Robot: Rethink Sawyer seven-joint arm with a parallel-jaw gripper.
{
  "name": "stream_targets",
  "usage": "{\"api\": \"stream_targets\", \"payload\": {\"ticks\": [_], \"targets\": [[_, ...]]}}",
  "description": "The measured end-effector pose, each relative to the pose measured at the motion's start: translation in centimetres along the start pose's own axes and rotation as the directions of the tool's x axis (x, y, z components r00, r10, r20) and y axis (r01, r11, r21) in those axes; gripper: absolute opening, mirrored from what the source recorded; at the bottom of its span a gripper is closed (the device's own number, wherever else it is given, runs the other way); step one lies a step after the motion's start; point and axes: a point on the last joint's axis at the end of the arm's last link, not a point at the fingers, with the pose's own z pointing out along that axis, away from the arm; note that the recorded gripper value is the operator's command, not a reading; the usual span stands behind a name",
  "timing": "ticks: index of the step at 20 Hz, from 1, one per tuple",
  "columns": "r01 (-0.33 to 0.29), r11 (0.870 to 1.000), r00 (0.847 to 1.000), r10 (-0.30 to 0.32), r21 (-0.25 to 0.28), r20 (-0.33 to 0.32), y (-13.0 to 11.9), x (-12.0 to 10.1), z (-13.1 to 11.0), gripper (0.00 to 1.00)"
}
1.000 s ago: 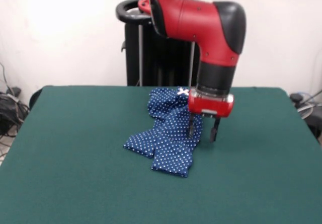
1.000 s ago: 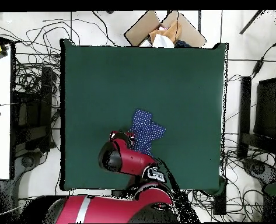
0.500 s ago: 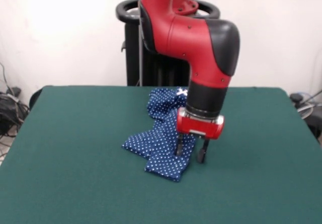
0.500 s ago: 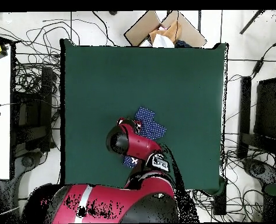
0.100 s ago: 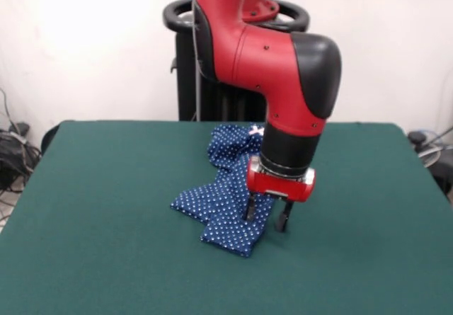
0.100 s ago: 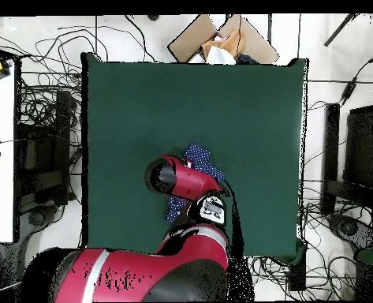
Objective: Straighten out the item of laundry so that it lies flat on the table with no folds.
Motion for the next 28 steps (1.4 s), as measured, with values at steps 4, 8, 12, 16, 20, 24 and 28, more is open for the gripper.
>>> {"api": "stream_targets", "payload": {"ticks": [4, 8, 12, 16, 20, 24, 28], "targets": [[0.010, 1.000, 1.000, -0.011, -0.005, -0.021, 0.5, -0.5, 0.2, 0.00], [0.011, 1.000, 0.999, -0.011, -0.008, -0.030, 0.6, -0.6, 0.1, 0.00], [0.011, 1.000, 0.999, -0.011, -0.012, -0.030, 0.8, -0.6, 0.0, 0.00], [0.009, 0.999, 0.999, -0.010, -0.034, -0.033, 1.7, -0.4, -0.5, 0.00], [-0.004, 0.996, 0.999, 0.001, -0.084, -0.037, 3.8, -0.2, -1.6, 0.00], [-0.019, 0.990, 0.999, 0.011, -0.142, -0.051, 6.6, 0.4, -2.7, 0.00], [-0.033, 0.979, 0.997, 0.018, -0.203, -0.077, 9.8, 1.1, -2.9, 0.00]]}}
